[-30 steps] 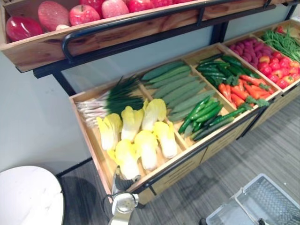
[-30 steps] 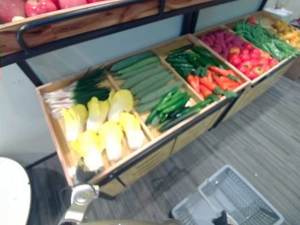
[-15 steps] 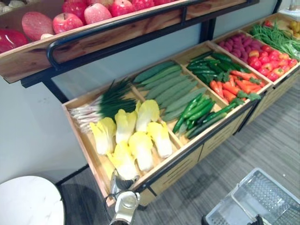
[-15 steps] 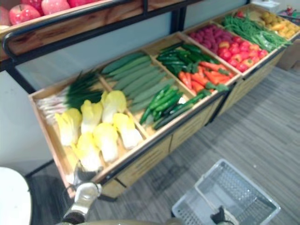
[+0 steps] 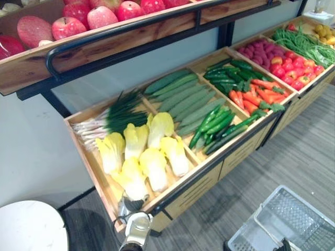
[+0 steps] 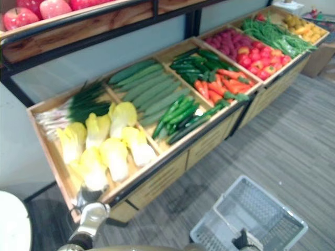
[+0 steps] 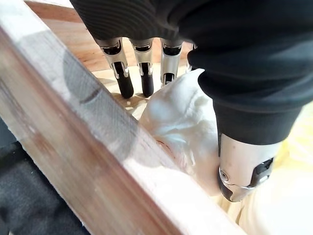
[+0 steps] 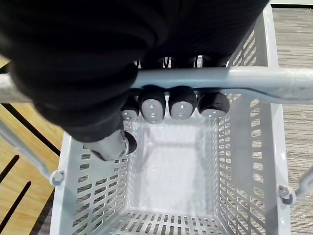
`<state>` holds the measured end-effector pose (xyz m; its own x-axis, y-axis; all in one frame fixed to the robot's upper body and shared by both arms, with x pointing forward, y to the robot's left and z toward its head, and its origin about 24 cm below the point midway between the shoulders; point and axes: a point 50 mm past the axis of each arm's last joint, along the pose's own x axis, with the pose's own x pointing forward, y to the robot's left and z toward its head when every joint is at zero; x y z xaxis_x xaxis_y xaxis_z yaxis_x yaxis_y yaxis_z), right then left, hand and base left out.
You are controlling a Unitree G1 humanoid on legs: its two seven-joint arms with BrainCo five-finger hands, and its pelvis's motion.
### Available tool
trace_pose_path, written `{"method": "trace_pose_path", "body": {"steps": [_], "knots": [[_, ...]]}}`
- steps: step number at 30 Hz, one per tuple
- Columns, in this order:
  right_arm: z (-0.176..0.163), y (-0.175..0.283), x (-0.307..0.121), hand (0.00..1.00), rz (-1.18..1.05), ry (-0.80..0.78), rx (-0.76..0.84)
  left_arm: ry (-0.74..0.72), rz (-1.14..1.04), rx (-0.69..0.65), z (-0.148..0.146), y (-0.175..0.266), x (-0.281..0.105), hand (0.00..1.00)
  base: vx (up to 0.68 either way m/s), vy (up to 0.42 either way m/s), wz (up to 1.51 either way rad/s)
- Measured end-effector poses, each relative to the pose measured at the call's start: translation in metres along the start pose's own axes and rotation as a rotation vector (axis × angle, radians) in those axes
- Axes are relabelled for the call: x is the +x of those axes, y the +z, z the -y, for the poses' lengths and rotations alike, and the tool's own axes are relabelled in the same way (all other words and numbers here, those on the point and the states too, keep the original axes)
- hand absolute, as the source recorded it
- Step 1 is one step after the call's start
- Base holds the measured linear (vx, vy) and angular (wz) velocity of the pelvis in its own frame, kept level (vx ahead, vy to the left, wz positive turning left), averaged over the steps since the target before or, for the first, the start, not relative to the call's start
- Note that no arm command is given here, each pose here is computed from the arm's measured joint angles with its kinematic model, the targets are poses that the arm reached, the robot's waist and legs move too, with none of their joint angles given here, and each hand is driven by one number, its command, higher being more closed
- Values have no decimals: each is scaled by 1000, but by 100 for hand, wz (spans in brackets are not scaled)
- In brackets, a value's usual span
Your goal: Pick vegetable in the basket
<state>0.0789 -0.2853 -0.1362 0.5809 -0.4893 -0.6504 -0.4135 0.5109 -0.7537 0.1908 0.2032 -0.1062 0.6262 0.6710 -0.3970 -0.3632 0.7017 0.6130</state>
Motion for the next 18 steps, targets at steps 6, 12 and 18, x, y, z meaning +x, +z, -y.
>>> {"method": "trace_pose_path", "body": {"steps": [6, 12, 18], "knots": [[-4, -4, -2, 100, -19, 22, -4, 14, -19, -22, -3, -1, 3, 100, 0, 0, 0], [-6, -6, -2, 100, -38, 37, 2, 8, -27, -60, -5, -1, 4, 100, 0, -4, 1], [-12, -6, -5, 100, -72, 52, 44, -30, 0, -78, -6, 2, 7, 100, 1, -7, 12]]}}
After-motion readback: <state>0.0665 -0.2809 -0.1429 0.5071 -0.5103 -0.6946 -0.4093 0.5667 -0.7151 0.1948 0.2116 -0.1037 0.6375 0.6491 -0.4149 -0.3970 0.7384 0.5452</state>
